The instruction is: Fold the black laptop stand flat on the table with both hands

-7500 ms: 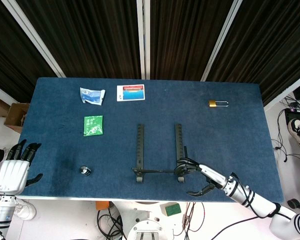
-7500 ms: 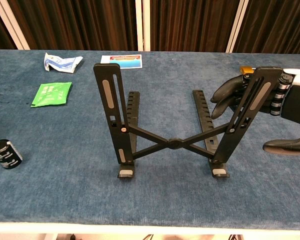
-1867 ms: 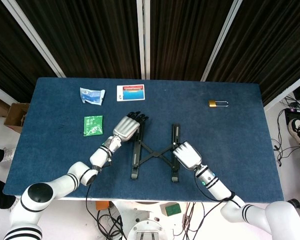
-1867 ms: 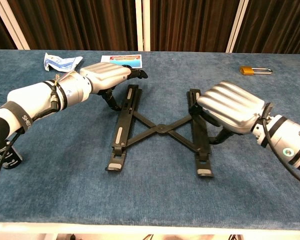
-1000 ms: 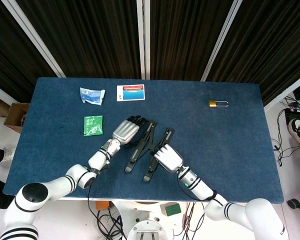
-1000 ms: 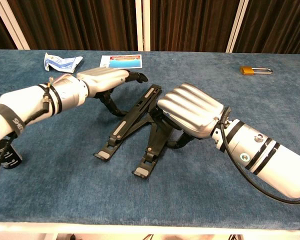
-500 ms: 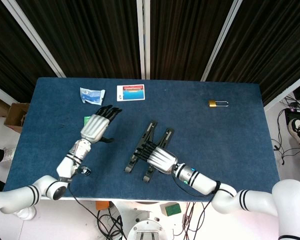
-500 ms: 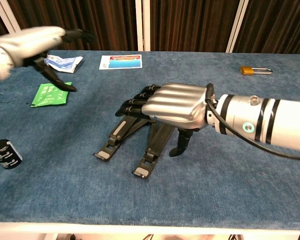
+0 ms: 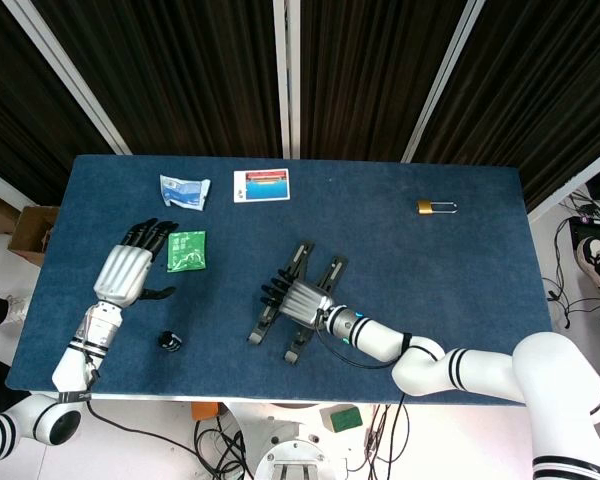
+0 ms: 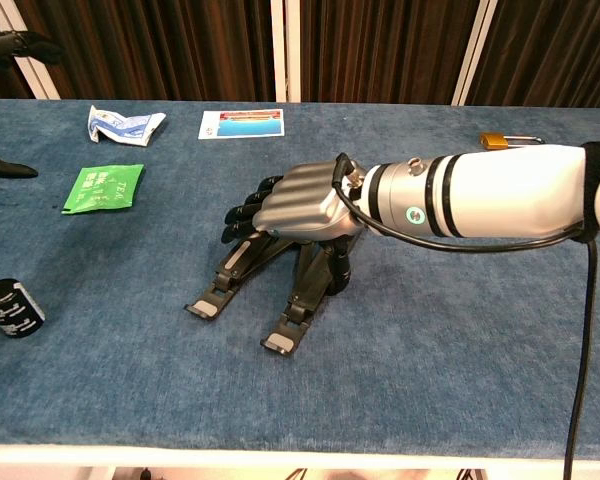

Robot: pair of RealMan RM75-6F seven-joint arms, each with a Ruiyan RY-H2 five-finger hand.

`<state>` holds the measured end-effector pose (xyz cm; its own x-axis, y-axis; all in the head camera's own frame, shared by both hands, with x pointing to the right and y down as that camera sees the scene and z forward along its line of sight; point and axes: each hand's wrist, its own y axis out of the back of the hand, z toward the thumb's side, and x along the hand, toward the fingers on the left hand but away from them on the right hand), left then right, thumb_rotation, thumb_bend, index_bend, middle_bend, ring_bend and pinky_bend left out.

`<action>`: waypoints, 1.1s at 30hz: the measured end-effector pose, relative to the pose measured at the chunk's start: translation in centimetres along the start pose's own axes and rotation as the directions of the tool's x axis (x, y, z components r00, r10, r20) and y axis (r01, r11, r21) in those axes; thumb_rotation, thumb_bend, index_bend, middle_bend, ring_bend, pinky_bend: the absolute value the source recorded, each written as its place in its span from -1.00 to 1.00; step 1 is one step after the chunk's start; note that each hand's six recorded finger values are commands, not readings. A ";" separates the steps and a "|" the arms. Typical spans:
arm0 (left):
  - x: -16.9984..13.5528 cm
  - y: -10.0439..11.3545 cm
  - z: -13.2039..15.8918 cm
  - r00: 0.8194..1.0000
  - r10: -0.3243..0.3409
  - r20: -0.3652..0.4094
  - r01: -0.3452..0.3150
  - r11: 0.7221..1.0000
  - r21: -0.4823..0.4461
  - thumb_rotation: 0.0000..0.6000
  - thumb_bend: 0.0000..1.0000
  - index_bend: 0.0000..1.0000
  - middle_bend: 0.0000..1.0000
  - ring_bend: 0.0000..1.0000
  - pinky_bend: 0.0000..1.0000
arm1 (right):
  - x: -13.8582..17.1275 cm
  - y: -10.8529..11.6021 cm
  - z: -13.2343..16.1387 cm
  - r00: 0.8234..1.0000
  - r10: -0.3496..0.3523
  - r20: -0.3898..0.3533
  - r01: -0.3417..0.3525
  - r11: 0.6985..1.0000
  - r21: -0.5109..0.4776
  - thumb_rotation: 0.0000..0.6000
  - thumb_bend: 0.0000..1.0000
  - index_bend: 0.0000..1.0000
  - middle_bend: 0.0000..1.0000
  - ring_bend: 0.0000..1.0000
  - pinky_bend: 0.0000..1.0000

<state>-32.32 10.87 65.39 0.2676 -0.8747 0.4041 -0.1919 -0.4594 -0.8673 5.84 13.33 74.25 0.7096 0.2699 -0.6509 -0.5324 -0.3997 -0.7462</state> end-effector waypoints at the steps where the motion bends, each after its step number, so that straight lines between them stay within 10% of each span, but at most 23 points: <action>1: 0.0 0.1 -0.1 1.000 0.002 -0.001 -0.002 1.000 -0.002 1.00 -0.95 -0.83 -0.82 -0.94 -0.79 | -0.1 0.0 0.0 1.000 0.004 0.000 -0.004 1.000 -0.003 1.00 -0.98 -1.00 -0.88 -1.00 -1.00; 6: -0.1 0.6 -0.3 1.000 0.018 0.001 -0.018 1.000 -0.005 1.00 -0.95 -0.83 -0.82 -0.94 -0.79 | -0.5 0.3 -0.4 1.000 0.004 0.010 -0.004 1.000 -0.021 1.00 -0.38 -0.40 -0.34 -0.54 -0.35; 13: -0.4 1.0 -0.9 1.000 0.023 -0.005 -0.023 1.000 0.018 1.00 -0.95 -0.83 -0.83 -0.94 -0.79 | -0.7 0.9 -1.4 0.998 -0.040 0.043 0.042 0.998 -0.046 1.00 -0.15 0.04 -0.13 -0.33 -0.21; 16: -0.6 1.2 -1.4 1.000 0.020 -0.018 -0.019 0.999 0.033 1.00 -0.95 -0.83 -0.83 -0.94 -0.79 | -0.6 0.9 -1.6 0.998 -0.046 0.048 0.050 0.996 -0.071 1.00 -0.36 -0.19 -0.30 -0.51 -0.45; 20: -0.9 1.8 -2.3 0.999 0.023 -0.037 -0.020 0.996 0.083 1.00 -0.95 -0.83 -0.83 -0.94 -0.79 | 0.0 0.4 -1.7 0.998 -0.032 0.049 0.037 0.993 -0.114 1.00 -0.75 -0.97 -0.93 -1.00 -0.99; 26: -3.0 3.7 -5.4 0.994 0.044 -0.103 -0.022 0.977 0.210 1.00 -0.95 -0.83 -0.83 -0.94 -0.78 | 3.6 1.0 -2.2 0.992 -0.078 0.101 0.095 0.979 -0.180 1.00 -0.91 -1.00 -1.00 -1.00 -1.00; 29: -5.1 4.8 -7.3 0.987 0.055 -0.151 -0.019 0.972 0.234 1.00 -0.95 -0.83 -0.83 -0.94 -0.78 | 6.9 1.4 -3.8 0.971 -0.139 0.194 0.178 0.964 -0.200 1.00 -0.91 -1.00 -0.91 -1.00 -1.00; 33: -8.5 5.6 -9.4 0.974 0.066 -0.215 -0.010 0.968 0.252 1.00 -0.95 -0.83 -0.83 -0.94 -0.78 | 13.6 1.0 -7.4 0.893 -0.227 0.389 0.315 0.932 -0.178 1.00 -0.86 -1.00 -0.78 -1.00 -1.00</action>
<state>-44.54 14.26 59.86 0.0451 -0.9158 0.3992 0.0501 -0.3970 -0.9165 18.40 10.18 65.68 0.5745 0.6729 -0.4661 -0.1906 -0.4438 -0.8756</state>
